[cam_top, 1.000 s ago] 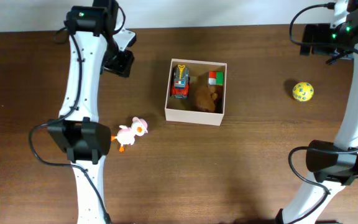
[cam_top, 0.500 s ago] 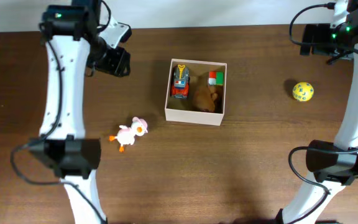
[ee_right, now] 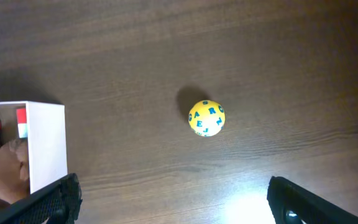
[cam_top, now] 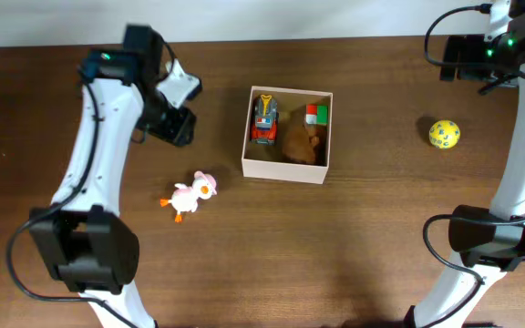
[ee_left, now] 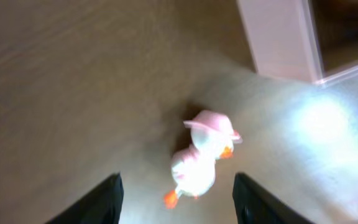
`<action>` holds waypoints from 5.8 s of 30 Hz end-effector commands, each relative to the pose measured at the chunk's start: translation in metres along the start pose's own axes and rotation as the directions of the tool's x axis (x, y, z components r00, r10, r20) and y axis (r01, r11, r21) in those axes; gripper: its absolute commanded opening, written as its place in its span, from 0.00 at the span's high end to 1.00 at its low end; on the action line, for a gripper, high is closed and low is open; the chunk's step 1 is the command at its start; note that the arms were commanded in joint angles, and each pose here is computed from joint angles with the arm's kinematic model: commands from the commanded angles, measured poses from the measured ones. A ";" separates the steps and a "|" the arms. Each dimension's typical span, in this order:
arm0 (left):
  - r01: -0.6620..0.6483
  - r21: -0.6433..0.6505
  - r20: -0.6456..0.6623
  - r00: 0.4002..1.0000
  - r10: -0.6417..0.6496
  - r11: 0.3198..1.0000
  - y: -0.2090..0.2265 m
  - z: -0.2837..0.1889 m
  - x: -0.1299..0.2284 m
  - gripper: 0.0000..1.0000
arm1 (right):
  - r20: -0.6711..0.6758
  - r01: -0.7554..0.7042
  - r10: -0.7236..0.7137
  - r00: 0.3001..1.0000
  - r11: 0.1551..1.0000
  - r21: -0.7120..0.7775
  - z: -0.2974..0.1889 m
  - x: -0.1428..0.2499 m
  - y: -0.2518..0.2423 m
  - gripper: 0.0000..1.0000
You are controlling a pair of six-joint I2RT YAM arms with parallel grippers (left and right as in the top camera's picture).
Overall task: Pack container
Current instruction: 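Lower the left gripper toward the white duck toy, then close the left gripper on the duck toy's pink hat, then carry the duck right and lower it into the box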
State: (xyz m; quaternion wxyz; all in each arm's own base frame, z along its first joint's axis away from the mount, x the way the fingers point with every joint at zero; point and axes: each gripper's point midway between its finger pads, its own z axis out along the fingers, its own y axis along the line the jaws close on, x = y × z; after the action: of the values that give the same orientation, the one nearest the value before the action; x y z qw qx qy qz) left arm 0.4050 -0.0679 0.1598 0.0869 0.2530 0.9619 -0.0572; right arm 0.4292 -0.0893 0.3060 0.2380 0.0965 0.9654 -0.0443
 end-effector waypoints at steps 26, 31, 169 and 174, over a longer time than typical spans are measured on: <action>-0.199 0.265 -0.061 0.973 0.222 0.944 -0.043 0.084 0.055 0.36 | 0.006 -0.011 0.011 1.000 1.000 0.010 -0.001 -0.001 -0.003 0.01; -0.249 0.264 -0.082 0.957 0.279 0.932 -0.041 0.095 0.067 0.27 | 0.006 -0.011 0.011 1.000 1.000 0.010 -0.001 -0.001 -0.003 0.01; -0.516 0.168 0.263 0.844 0.467 0.840 -0.152 0.063 -0.107 0.63 | 0.006 -0.011 0.011 1.000 1.000 0.010 -0.001 -0.001 -0.003 0.01; -0.513 0.168 0.262 0.846 0.464 0.841 -0.152 0.054 -0.106 0.58 | 0.005 -0.011 0.011 1.000 1.000 0.010 0.000 -0.001 -0.003 0.01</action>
State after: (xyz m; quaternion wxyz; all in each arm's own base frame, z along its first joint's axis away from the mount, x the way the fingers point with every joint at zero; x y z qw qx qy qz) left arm 0.4242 -0.2555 0.1198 0.1505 0.4884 0.8434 -0.1660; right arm 0.4293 -0.0894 0.3060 0.2382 0.0965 0.9654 -0.0444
